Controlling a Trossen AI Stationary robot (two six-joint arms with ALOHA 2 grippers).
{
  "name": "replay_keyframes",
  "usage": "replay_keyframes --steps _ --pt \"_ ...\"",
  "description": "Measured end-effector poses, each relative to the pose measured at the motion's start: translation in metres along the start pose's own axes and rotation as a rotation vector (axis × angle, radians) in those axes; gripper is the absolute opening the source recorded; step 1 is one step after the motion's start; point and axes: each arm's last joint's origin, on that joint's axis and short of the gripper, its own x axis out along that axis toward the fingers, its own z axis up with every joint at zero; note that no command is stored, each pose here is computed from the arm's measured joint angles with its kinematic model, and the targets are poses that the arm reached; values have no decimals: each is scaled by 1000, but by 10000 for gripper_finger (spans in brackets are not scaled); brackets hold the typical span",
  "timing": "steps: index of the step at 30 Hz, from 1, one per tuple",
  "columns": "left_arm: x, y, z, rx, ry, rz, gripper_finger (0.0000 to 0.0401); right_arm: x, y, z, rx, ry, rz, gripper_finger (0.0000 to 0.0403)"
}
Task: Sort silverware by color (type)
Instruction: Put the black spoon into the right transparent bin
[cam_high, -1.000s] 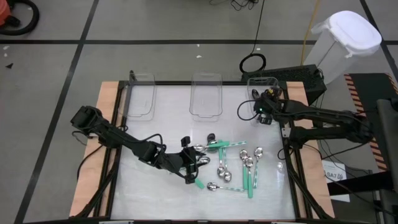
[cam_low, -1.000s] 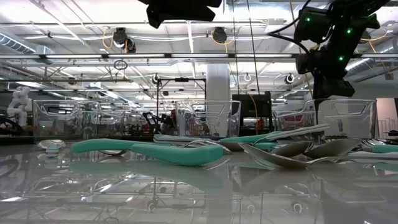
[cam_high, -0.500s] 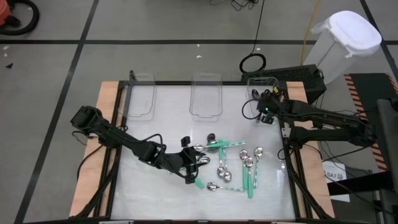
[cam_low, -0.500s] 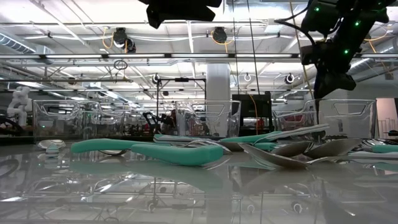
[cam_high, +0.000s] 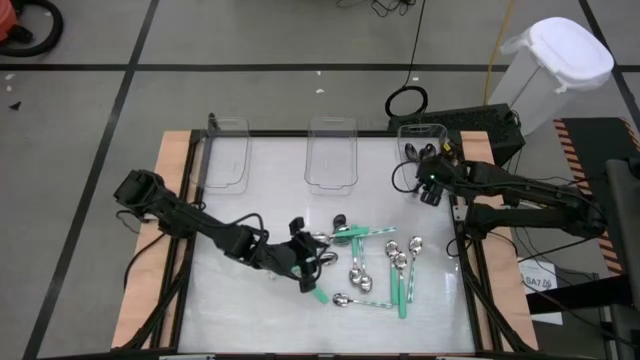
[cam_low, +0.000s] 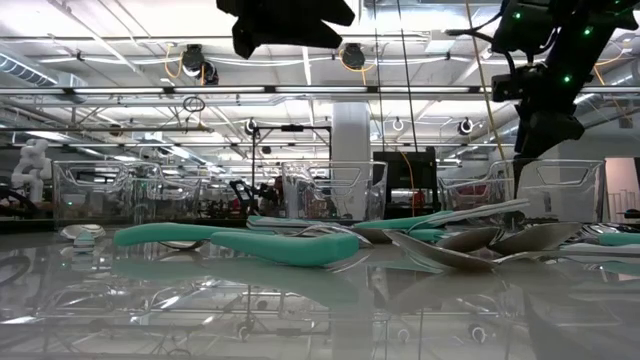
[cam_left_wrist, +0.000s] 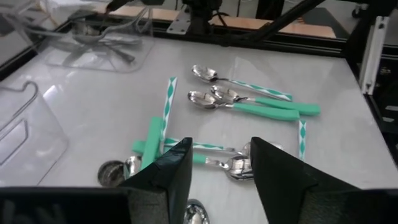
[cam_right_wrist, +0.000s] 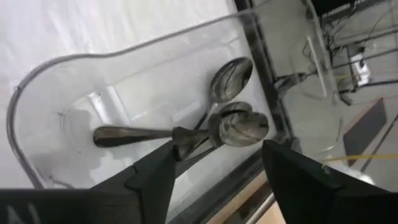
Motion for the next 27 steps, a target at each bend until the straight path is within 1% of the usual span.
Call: replay_keyframes --steps 3,6,17,20,23,25,27 --pt "2 4 0 -23 5 12 161 0 1 -1 -5 2 45 250" --pt "2 5 1 -38 5 16 161 -5 -1 2 -2 -10 74 255" --pt "2 5 1 -39 5 16 161 -30 -16 18 103 -111 158 256" --pt "2 5 0 -35 12 18 161 -34 -17 22 140 -149 240 256" --pt "2 6 -2 -27 27 23 161 -39 -15 28 190 -235 384 254" --pt "2 6 -2 -23 34 26 161 -43 -11 33 190 -303 483 249" --pt "2 6 -3 -16 41 28 161 -49 -6 37 164 -365 565 243"
